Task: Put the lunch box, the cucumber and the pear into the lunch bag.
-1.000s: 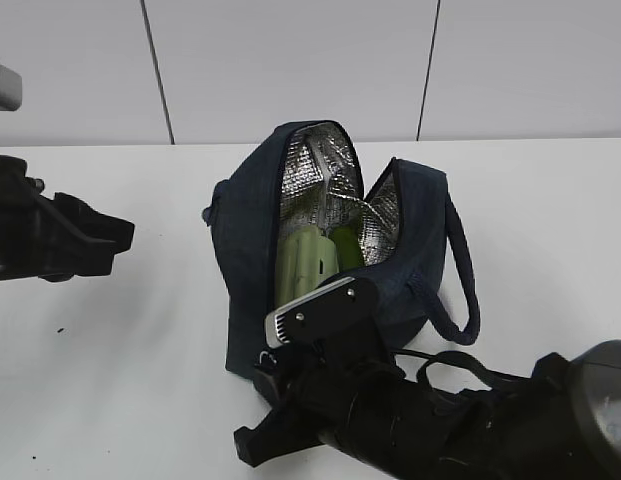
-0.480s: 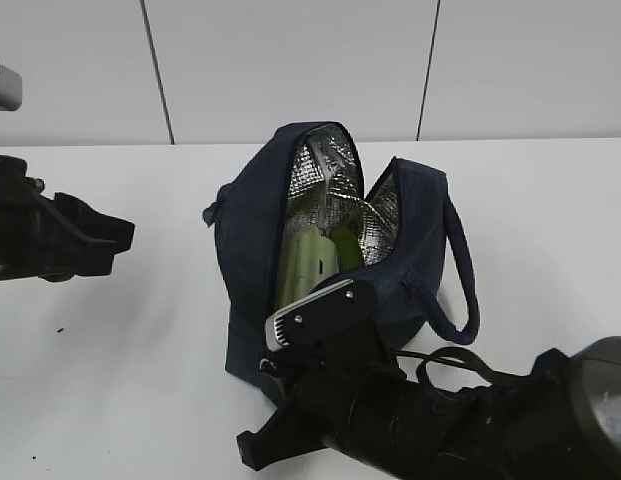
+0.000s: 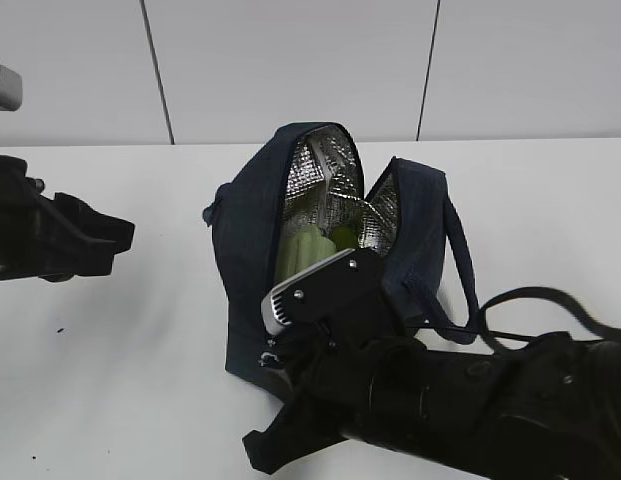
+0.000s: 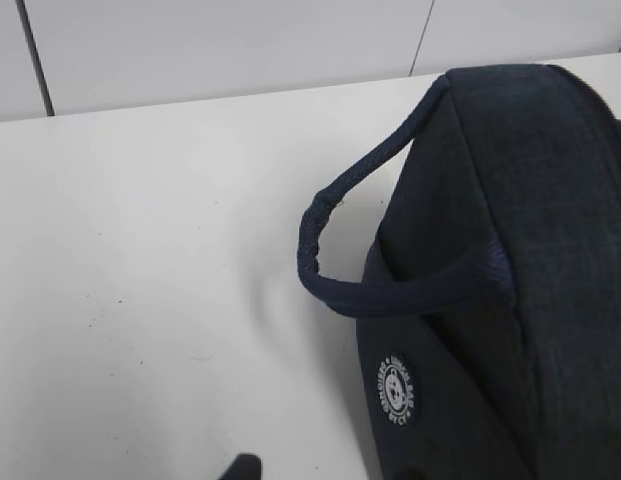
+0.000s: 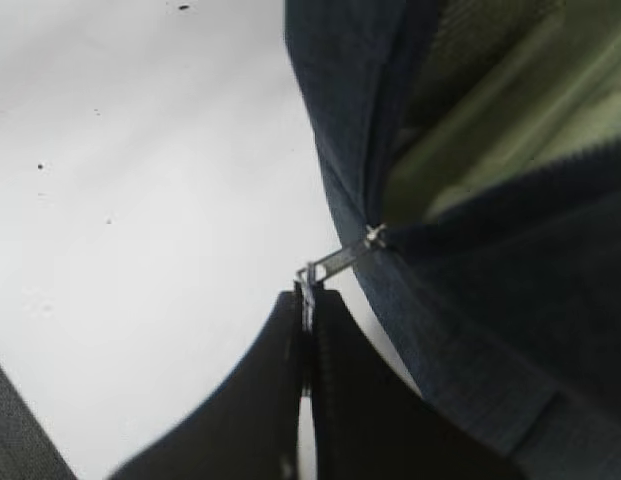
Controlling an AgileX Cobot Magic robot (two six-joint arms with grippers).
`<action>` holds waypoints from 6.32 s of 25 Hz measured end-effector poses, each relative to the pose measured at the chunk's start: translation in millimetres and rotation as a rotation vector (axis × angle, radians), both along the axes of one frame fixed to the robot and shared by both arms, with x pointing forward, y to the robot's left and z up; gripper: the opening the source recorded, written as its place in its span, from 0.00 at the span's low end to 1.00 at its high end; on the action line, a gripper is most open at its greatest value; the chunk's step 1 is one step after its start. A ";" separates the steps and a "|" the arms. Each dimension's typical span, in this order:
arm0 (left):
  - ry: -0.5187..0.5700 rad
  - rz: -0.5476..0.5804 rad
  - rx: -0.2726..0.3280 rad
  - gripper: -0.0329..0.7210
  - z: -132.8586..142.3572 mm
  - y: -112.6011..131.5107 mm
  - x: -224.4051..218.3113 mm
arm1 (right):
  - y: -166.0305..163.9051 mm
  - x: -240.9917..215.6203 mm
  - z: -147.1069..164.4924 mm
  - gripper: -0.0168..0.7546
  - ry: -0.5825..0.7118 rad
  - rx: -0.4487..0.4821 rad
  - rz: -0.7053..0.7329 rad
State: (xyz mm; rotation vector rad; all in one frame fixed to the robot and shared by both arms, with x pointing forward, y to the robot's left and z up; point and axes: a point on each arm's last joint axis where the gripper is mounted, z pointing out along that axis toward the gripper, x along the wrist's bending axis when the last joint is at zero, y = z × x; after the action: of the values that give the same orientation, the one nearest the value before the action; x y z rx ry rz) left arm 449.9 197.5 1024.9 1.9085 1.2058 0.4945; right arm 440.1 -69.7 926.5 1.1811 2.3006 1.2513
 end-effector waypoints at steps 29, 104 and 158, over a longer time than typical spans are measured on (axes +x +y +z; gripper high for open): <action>0.015 -0.324 0.126 0.56 -13.3 -25.3 -14.4 | 4.7 17.5 72.9 0.03 -0.217 -0.083 0.127; 0.133 -0.590 0.120 0.03 -52.6 -60.1 -5.4 | -65.6 132.1 120.7 0.03 -0.196 -0.005 -0.223; -0.002 -0.306 -0.070 0.48 7.0 -92.2 69.1 | -57.4 127.1 114.1 0.03 -0.116 0.006 -0.128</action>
State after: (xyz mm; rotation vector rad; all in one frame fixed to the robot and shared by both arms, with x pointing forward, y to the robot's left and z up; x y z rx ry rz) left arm 519.0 105.3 1031.9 1.9854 0.8951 0.2856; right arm 567.2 -127.1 1040.6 1.2038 2.1052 1.2463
